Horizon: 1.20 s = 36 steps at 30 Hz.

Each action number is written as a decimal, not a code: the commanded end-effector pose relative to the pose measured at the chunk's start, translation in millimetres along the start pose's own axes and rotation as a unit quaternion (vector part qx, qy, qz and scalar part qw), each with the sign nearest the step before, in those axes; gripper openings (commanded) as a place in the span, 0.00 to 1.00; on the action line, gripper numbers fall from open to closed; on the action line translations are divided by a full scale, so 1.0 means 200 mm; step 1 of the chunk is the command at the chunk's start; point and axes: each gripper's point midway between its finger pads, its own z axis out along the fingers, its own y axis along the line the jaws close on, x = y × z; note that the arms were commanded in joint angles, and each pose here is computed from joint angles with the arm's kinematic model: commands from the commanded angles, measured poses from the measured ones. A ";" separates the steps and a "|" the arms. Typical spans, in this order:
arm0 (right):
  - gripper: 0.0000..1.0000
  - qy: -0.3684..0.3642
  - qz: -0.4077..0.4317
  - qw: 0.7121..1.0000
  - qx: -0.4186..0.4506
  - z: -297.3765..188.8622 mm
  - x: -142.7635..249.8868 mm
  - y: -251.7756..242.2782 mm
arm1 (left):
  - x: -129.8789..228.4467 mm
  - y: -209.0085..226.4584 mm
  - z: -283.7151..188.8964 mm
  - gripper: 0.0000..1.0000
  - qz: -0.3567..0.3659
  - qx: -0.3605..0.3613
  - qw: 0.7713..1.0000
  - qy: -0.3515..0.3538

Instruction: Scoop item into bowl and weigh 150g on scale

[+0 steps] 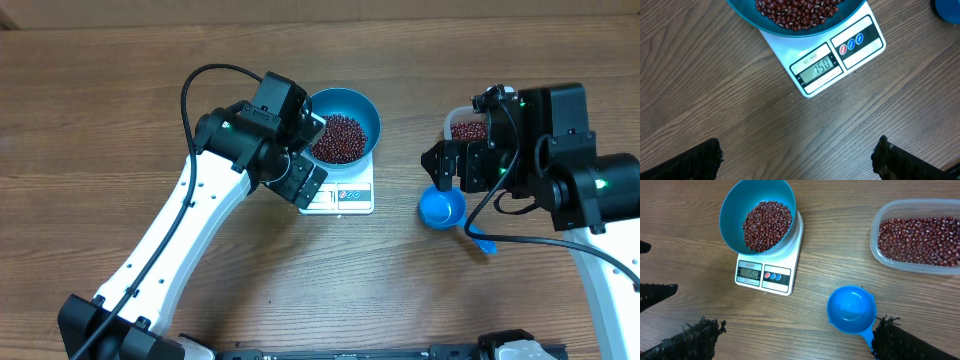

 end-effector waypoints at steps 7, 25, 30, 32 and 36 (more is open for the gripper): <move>1.00 -0.019 -0.011 1.000 -0.005 -0.04 -0.04 0.03 | -0.02 -0.01 -0.03 1.00 0.000 -0.003 1.000 -0.011; 1.00 -0.019 -0.011 1.000 -0.005 -0.04 -0.04 0.03 | -0.01 -0.04 -0.26 1.00 0.002 0.003 0.997 -0.076; 1.00 -0.019 -0.011 1.000 -0.005 -0.04 -0.04 0.03 | 0.02 -0.10 -0.73 1.00 -0.015 0.012 0.971 -0.240; 1.00 -0.019 -0.011 1.000 -0.005 -0.04 -0.04 0.03 | 0.09 -0.11 -0.85 0.99 -0.021 0.010 0.960 -0.278; 1.00 -0.019 -0.011 1.000 -0.005 -0.04 -0.04 0.03 | 0.18 -0.12 -0.94 1.00 -0.019 0.007 0.951 -0.309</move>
